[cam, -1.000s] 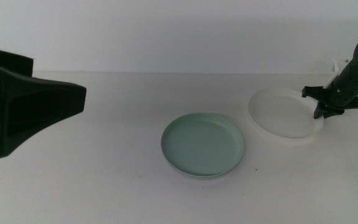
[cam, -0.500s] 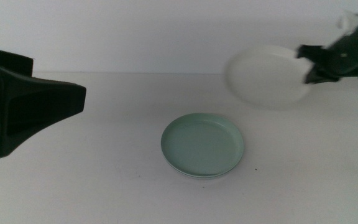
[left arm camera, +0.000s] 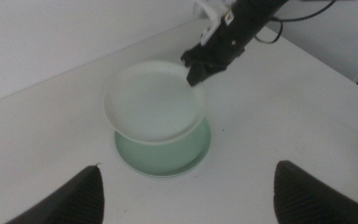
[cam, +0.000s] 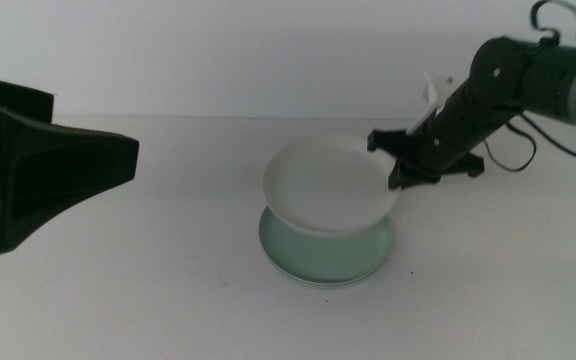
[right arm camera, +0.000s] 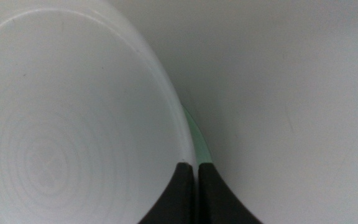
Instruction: Stack the three bowls on top of each other.
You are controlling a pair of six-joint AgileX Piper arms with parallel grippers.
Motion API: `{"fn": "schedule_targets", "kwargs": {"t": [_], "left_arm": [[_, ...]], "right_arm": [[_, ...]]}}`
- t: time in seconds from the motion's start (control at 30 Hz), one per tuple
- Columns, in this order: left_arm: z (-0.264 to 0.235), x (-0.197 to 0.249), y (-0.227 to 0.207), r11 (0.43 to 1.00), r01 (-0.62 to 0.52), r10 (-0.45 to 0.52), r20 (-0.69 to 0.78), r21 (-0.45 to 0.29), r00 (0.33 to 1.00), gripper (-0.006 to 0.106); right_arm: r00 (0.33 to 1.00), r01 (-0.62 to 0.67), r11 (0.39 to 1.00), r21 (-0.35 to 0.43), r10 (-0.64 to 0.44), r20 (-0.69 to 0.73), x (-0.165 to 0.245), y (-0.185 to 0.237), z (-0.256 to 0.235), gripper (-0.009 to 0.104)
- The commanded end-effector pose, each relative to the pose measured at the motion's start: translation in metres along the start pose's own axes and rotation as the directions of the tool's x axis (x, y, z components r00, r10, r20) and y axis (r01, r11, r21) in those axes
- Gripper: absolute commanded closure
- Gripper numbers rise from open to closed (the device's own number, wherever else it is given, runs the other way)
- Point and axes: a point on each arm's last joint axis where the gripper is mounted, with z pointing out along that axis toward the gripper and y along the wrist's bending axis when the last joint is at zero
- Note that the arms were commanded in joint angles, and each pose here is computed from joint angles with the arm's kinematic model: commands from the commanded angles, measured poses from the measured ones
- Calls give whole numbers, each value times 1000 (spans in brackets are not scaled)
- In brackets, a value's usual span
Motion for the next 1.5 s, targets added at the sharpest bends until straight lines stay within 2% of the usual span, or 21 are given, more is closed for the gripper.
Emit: {"fn": "schedule_targets", "kwargs": {"t": [0.0,0.27,0.67,0.77,0.9,1.0,1.1,1.17,1.3,1.47], "left_arm": [[0,0,0,1000,2,-2,6,-1,1000,7],[0,0,0,1000,2,-2,6,-1,1000,7],[0,0,0,1000,2,-2,6,-1,1000,7],[0,0,0,1000,2,-2,6,-1,1000,7],[0,0,0,1000,2,-2,6,-1,1000,7],[0,0,0,1000,2,-2,6,-1,1000,7],[0,0,0,1000,2,-2,6,-1,1000,7],[0,0,0,1000,2,-2,6,-1,1000,7],[0,0,0,1000,2,-2,6,-1,1000,7],[0,0,0,1000,2,-2,6,-1,1000,7]], "right_arm": [[999,9,1000,13,-8,-39,4,-2,9,97],[994,82,996,21,-80,-72,13,7,24,97],[992,91,995,37,-87,-96,15,5,29,95],[990,108,993,52,-102,-102,16,3,29,82],[987,132,990,50,-127,-94,15,4,23,47],[979,200,979,29,-199,-35,10,10,1,22],[963,262,964,40,-264,55,7,16,-39,7],[942,299,952,73,-306,137,6,19,-76,2],[877,321,931,172,-361,318,14,20,-159,2],[771,308,926,217,-377,513,46,16,-252,2]]}}
